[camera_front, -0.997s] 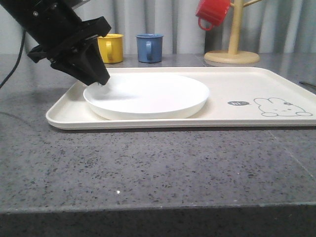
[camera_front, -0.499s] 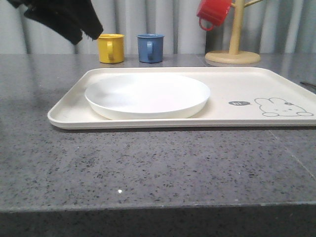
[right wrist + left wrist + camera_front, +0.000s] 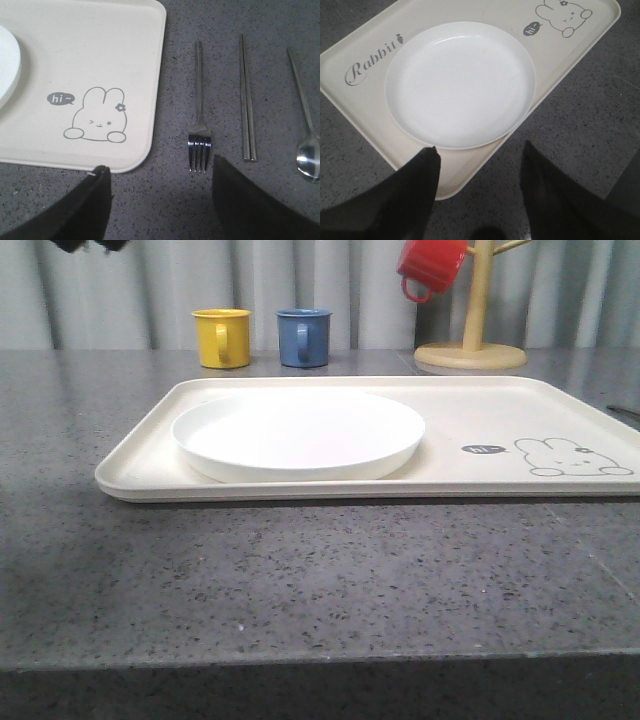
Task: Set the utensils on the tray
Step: 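Open the left gripper and raise it away from the plate, then lower the right gripper onto the silver fork and grasp it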
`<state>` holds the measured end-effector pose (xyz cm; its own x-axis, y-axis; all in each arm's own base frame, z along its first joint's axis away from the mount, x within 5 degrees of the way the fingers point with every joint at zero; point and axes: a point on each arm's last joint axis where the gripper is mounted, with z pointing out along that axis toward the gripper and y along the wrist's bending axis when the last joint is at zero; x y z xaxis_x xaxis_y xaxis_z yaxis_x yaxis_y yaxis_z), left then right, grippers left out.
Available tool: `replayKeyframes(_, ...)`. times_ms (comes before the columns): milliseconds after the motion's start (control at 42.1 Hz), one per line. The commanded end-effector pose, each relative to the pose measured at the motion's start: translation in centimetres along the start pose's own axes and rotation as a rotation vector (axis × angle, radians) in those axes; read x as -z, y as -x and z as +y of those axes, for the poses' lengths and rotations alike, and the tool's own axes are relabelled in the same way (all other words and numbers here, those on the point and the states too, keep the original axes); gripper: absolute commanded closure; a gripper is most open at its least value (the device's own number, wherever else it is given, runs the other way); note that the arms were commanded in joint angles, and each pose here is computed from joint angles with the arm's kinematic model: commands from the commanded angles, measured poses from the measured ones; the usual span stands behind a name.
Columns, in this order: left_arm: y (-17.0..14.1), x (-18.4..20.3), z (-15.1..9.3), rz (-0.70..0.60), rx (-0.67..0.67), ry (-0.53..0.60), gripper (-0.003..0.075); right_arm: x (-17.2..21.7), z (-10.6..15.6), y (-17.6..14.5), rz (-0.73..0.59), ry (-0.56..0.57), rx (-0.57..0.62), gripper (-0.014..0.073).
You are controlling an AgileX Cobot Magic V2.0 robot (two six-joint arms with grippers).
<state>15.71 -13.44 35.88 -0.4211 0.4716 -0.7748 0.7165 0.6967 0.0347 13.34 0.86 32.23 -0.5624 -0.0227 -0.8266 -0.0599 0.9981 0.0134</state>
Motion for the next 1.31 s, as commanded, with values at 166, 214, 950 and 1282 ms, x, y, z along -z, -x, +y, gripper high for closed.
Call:
replayKeyframes(166, 0.0, 5.6, -0.5, -0.253, -0.002, 0.023, 0.0352, 0.8, -0.1, 3.4, 0.04, -0.016, 0.019, 0.0125)
replayKeyframes(214, 0.0, 6.0, -0.5, -0.278, -0.002, 0.026, 0.0352, 0.7, -0.3, 4.0, 0.099, -0.032, 0.033, 0.0125)
replayKeyframes(950, 0.4, 5.6, -0.4, -0.292, -0.001, 0.03, 0.0352, -13.3, -4.0, 9.4, 0.584, -0.054, 0.009, 0.0129)
replayKeyframes(1282, 0.4, 5.0, -0.4, -0.273, 0.0, 0.029, 0.0352, -18.1, -4.4, 7.9, 0.631, -0.042, 0.005, 0.0168)
